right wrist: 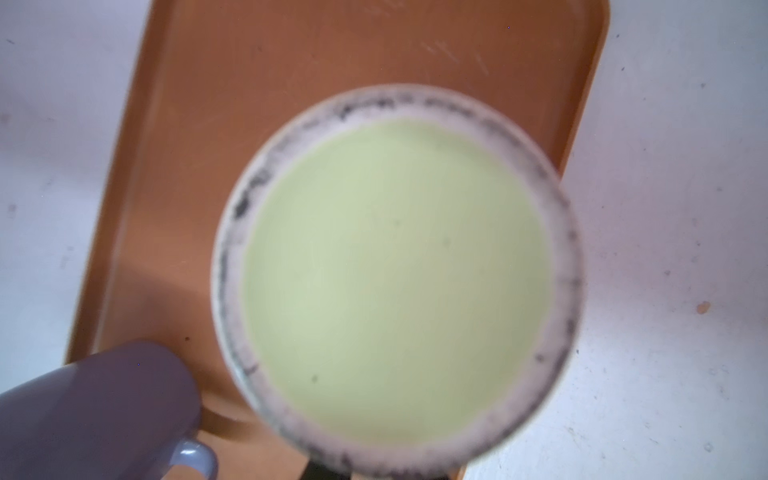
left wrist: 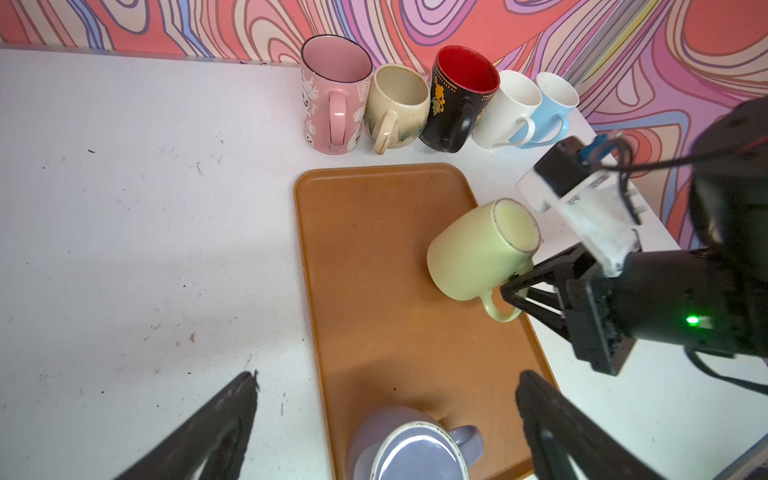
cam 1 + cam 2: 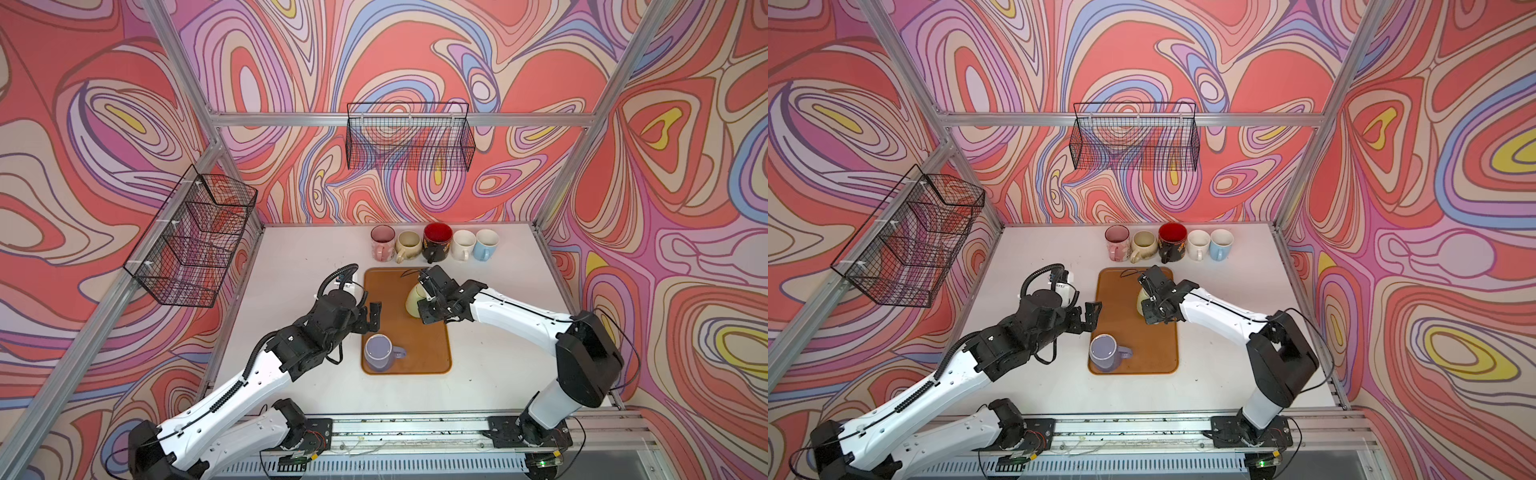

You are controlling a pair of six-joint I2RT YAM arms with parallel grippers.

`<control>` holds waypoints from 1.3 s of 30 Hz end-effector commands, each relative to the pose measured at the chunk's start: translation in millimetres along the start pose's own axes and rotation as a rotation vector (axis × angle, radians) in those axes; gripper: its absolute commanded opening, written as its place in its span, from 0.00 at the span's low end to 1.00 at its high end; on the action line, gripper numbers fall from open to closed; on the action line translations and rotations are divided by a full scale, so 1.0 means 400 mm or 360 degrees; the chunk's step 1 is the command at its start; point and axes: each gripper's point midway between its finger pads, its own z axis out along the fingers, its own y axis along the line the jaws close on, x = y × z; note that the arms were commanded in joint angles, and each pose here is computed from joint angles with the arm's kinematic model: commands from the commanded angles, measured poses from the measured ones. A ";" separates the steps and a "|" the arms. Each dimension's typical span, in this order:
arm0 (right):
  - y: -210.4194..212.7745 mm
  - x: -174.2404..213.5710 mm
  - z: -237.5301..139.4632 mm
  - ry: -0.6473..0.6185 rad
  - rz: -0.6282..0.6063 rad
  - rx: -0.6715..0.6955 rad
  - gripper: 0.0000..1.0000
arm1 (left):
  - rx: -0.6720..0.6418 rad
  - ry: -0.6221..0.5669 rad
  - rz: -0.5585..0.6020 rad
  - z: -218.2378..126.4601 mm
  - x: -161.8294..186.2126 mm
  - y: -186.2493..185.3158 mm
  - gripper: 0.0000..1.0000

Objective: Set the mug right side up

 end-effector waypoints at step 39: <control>0.232 -0.172 -0.452 -0.0669 -0.0169 -0.1688 0.00 | 0.1512 -0.0236 -0.0559 0.006 -0.050 -0.238 0.55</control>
